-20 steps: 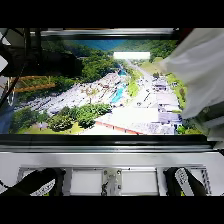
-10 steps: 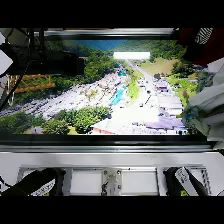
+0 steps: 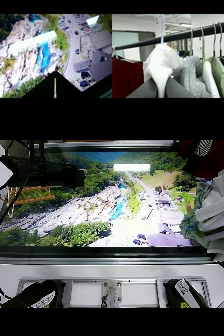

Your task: Fold the clothes and pants, and hang the long-sleeved shirts on hangers.

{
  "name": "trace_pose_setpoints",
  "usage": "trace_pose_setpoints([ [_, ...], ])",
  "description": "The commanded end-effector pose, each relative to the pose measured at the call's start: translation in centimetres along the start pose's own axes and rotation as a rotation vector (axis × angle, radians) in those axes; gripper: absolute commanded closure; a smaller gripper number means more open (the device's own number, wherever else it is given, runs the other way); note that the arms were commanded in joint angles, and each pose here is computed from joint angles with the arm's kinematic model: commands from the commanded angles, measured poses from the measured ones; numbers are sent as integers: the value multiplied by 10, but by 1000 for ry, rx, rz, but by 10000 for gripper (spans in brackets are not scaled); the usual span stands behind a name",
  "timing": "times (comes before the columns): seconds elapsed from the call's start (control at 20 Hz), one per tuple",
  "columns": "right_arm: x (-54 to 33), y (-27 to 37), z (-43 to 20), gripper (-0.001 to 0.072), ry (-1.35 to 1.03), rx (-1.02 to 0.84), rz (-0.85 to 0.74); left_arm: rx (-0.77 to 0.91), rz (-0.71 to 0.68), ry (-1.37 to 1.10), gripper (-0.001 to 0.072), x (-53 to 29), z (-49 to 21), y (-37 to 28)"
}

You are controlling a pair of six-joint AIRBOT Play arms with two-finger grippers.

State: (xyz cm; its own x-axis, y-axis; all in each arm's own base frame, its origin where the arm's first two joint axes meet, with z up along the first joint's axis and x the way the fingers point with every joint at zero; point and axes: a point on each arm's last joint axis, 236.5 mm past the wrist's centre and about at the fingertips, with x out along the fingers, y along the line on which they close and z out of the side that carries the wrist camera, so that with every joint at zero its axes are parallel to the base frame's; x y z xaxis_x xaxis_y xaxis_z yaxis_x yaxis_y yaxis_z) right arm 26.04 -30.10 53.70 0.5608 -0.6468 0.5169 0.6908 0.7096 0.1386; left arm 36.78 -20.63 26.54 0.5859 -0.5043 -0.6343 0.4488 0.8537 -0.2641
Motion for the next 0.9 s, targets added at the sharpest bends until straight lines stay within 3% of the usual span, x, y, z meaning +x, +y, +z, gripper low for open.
trace_pose_setpoints([
  [0.0, 3, -16, -7, 697, 12, -21, -63, 0, 0, 4, 684, 0, -1, 0],
  [0.85, 32, -56, -49, 697, 66, -78, -142, -20, -2, 22, 684, 0, -5, -1],
])
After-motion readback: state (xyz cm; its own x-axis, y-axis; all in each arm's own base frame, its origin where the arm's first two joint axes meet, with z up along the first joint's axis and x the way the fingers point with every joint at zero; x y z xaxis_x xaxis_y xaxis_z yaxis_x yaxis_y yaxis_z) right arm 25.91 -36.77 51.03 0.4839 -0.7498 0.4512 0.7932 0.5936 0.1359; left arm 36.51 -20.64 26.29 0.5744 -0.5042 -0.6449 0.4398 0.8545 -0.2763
